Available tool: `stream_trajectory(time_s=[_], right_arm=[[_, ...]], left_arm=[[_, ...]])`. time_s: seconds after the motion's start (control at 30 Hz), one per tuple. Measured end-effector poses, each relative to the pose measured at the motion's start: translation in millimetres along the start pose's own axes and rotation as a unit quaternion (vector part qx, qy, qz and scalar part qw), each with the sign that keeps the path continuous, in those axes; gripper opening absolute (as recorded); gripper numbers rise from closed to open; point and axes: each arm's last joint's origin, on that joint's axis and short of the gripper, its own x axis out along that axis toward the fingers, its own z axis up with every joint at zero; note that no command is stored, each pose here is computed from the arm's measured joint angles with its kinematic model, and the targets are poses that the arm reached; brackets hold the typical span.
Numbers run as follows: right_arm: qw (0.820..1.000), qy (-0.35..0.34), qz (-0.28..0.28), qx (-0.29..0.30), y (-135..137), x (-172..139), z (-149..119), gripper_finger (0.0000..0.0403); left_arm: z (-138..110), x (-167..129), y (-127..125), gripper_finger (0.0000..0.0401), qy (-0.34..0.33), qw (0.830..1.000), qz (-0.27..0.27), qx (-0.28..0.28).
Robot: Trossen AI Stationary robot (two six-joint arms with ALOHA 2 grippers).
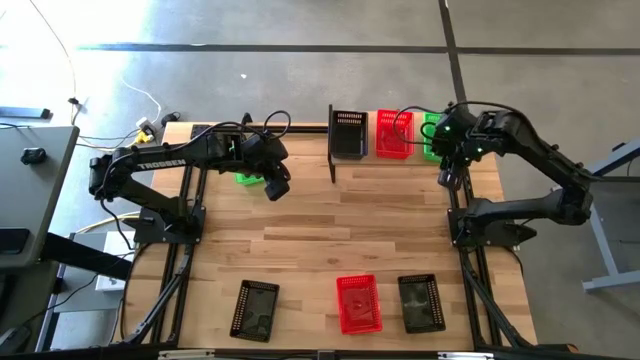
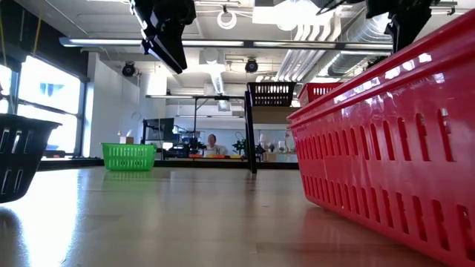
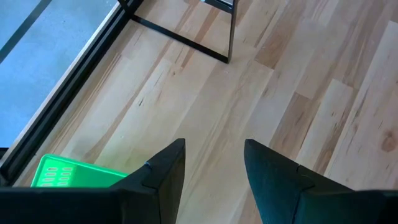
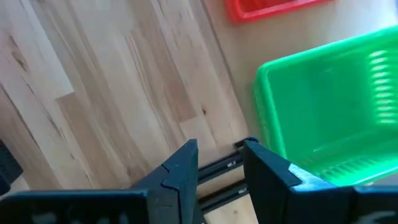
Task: Stack baskets on shelf by color
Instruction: Stack the left black bin on top of the black bin on the shelf
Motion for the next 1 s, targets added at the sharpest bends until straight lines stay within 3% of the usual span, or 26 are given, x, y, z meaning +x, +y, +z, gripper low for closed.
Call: stream_trajectory(time_s=[0.5, 1.0], right_arm=[[0.995, 0.005, 0.064, 0.07, 12.5, 5.4, 2.6, 0.0112], [0.985, -0.05, 0.14, 0.086, 69.0, -3.5, 14.6, 0.0112]], left_arm=[[-9.4, -1.7, -7.9, 0.0156, 0.057, 0.995, -0.065, -0.051], [-35.5, -19.1, -70.3, 0.0156, 0.08, 0.989, -0.126, 0.004]])
